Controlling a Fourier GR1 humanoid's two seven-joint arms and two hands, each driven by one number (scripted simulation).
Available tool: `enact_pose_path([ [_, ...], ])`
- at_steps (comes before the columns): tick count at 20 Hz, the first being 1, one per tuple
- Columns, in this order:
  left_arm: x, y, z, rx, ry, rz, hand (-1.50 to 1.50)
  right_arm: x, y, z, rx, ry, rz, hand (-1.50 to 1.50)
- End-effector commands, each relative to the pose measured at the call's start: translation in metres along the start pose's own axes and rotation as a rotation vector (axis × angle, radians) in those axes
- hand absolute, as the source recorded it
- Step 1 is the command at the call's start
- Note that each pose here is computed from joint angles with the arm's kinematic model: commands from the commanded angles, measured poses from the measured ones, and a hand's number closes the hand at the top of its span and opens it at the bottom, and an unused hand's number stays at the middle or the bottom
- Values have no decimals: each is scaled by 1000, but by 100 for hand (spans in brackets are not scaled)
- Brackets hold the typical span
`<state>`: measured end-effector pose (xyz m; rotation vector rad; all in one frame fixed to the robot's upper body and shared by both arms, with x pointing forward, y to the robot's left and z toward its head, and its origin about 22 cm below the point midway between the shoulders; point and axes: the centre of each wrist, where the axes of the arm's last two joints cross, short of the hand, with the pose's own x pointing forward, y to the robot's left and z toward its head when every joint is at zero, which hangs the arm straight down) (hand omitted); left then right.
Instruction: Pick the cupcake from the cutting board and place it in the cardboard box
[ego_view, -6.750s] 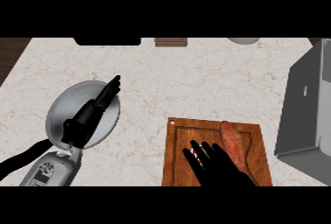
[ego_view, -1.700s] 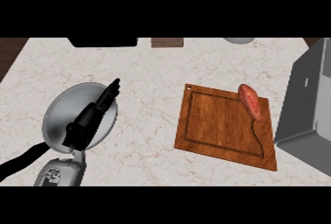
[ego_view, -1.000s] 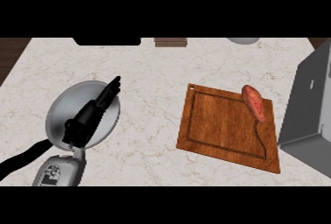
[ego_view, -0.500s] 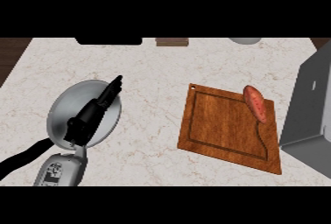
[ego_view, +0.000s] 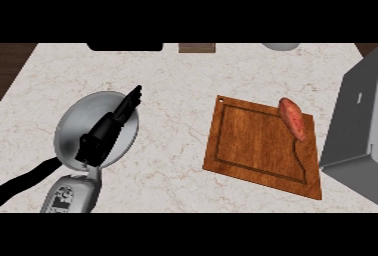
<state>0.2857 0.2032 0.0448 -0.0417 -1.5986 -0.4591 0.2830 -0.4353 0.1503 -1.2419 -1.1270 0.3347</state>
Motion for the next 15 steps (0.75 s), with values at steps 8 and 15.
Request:
enact_pose_path([
  [8, -9, -1, 8, 6, 7, 1, 0, -29, -5, -19, -158, -52, -428, -150],
  [15, -5, -3, 2, 26, 10, 14, 0, -83, -45, -8, -299, -62, -752, -150],
])
